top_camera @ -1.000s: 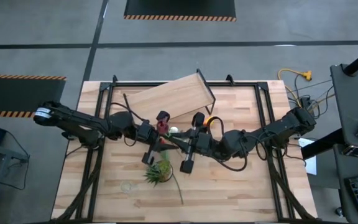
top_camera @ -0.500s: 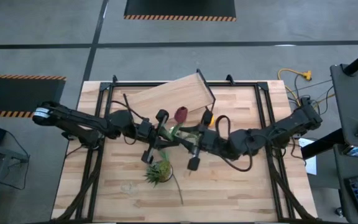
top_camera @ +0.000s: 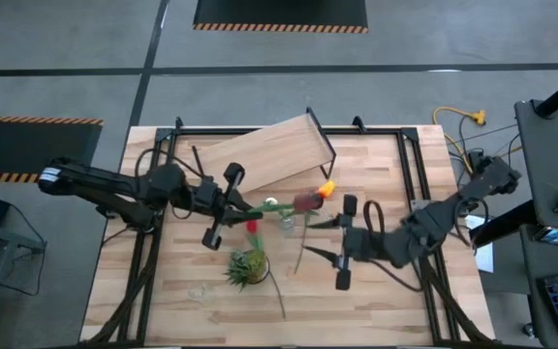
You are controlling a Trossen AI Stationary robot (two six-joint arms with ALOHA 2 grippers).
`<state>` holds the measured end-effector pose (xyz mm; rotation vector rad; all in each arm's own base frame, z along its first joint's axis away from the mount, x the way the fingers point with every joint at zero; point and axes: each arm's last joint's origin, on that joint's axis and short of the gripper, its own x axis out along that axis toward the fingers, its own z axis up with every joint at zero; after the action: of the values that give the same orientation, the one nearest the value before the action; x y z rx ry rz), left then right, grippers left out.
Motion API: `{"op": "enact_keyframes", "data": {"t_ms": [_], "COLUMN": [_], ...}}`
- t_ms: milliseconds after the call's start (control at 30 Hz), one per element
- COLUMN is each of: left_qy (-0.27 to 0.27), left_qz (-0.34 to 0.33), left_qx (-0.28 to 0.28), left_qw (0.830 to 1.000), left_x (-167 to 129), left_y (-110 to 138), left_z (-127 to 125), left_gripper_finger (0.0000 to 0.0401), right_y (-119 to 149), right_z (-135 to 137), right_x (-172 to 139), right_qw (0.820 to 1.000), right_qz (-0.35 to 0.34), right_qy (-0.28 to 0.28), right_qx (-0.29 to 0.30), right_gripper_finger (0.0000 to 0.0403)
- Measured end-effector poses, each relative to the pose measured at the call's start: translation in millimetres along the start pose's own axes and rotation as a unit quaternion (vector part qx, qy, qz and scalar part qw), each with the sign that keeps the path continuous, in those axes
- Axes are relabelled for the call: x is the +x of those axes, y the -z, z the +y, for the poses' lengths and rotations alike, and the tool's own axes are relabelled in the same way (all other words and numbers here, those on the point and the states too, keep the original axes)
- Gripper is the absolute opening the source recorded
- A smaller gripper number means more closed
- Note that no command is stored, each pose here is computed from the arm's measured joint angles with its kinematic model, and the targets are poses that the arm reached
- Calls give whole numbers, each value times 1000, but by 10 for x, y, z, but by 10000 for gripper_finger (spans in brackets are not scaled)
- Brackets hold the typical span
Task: Pick and place flowers into a vace then onto a shelf
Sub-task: Put the dark red tulip into the bottom transparent bin
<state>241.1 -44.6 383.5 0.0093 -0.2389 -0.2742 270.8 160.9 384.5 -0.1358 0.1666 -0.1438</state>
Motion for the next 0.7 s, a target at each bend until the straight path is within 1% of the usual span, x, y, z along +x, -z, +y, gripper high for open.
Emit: {"op": "enact_keyframes", "data": {"t_ms": [133,200,300,400,467,533,600,700], "left_qy": [-25,-31,-36,-57,-71,-73,-75,-74], "left_qz": [-6,-5,-1,-2,-7,-15,-35,-75], "left_qx": [1,4,12,20,29,31,32,33], "left_qw": [1000,1000,999,998,997,997,996,994], "left_x": [-53,-67,-90,-127,-149,-185,-226,-327], "left_y": [-52,-42,-21,-12,9,42,58,103], "left_z": [9,12,12,19,24,21,15,-9], "left_gripper_finger": [0,0,0,0,0,0,0,0], "right_y": [305,442,695,935,1092,1241,1363,1509], "right_z": [57,35,4,-16,-21,-28,-46,-108], "right_x": [-114,-169,-238,-305,-339,-358,-382,-419], "right_qw": [999,999,999,998,997,996,994,990], "right_qz": [-5,-15,-26,-46,-63,-82,-105,-138], "right_qy": [38,44,39,31,25,9,-8,-19], "right_qx": [-7,0,23,39,31,17,10,29], "right_gripper_finger": [179,176,171,168,166,166,166,165]}}
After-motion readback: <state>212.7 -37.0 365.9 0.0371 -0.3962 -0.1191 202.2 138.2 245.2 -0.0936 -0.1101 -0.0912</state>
